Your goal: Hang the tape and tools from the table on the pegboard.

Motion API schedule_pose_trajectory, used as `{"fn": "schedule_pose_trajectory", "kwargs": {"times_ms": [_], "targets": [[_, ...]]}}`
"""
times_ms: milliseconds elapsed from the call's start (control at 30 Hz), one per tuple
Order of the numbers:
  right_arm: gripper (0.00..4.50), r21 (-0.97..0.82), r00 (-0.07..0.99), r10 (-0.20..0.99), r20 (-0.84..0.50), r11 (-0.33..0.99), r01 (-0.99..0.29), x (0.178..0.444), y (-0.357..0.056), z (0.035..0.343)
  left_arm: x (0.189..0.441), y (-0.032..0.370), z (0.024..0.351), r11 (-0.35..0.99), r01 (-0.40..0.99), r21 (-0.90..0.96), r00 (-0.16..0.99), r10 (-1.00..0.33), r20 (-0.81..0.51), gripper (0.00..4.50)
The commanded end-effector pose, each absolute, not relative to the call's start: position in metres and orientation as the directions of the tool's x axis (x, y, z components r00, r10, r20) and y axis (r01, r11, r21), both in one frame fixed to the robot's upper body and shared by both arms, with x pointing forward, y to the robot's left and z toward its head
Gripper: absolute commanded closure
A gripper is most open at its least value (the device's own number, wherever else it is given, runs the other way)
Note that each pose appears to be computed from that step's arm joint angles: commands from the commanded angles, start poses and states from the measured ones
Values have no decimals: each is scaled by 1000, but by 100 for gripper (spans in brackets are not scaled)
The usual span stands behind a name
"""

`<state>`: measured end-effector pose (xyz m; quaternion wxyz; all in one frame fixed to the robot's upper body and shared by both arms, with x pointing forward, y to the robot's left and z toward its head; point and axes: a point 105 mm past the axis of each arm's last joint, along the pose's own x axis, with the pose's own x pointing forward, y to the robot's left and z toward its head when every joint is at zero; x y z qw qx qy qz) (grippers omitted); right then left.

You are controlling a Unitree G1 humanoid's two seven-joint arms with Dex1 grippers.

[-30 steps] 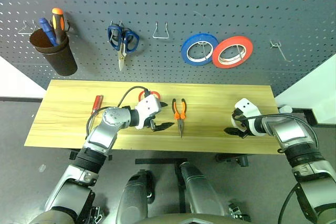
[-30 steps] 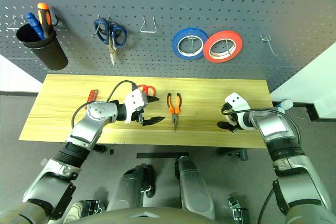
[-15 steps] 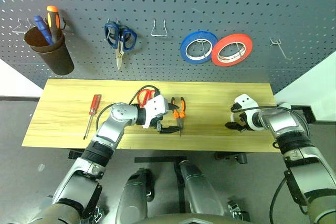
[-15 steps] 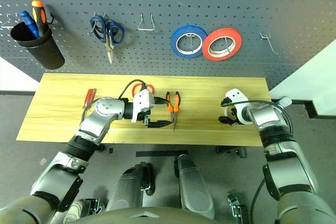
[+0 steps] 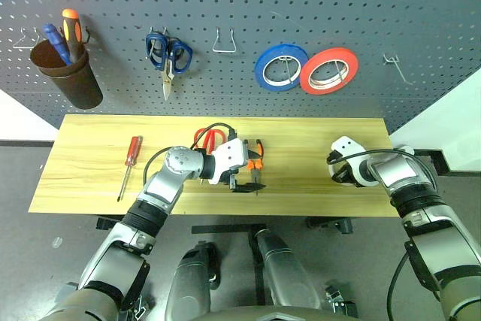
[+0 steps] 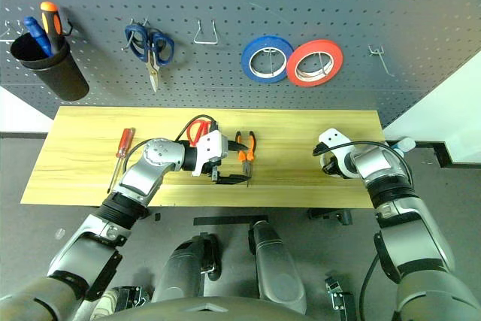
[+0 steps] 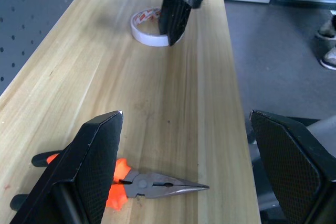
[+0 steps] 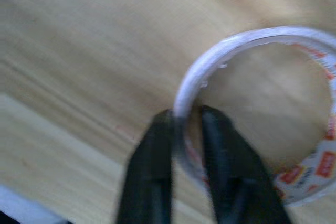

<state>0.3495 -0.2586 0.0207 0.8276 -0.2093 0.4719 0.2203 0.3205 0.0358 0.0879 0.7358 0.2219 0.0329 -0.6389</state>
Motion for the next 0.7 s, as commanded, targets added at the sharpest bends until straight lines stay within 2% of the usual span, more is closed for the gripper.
{"fn": "schedule_pose_trajectory", "kwargs": {"times_ms": [33, 167, 233, 500, 567, 700], "targets": [[449, -89, 395, 191, -899, 802, -591, 334, -255, 11, 316, 33, 95, 67, 948, 310, 168, -935, -311, 43], [449, -68, 481, 249, -841, 832, -550, 339, -251, 38, 312, 39, 98, 69, 950, 304, 163, -941, -296, 43], [449, -69, 527, 302, -794, 818, -571, 336, -246, 55, 311, 44, 101, 77, 952, 297, 165, -945, -284, 43], [449, -48, 585, 432, -686, 776, -629, 296, -224, 102, 308, 67, 111, 100, 956, 277, 175, -950, -260, 43], [449, -107, 654, 426, -625, 783, -613, 297, -225, 121, 311, 73, 115, 119, 952, 281, 193, -948, -252, 43], [449, -313, 821, 407, -400, 782, -540, 307, -231, 173, 316, 78, 120, 123, 948, 293, 200, -948, -248, 43]]}}
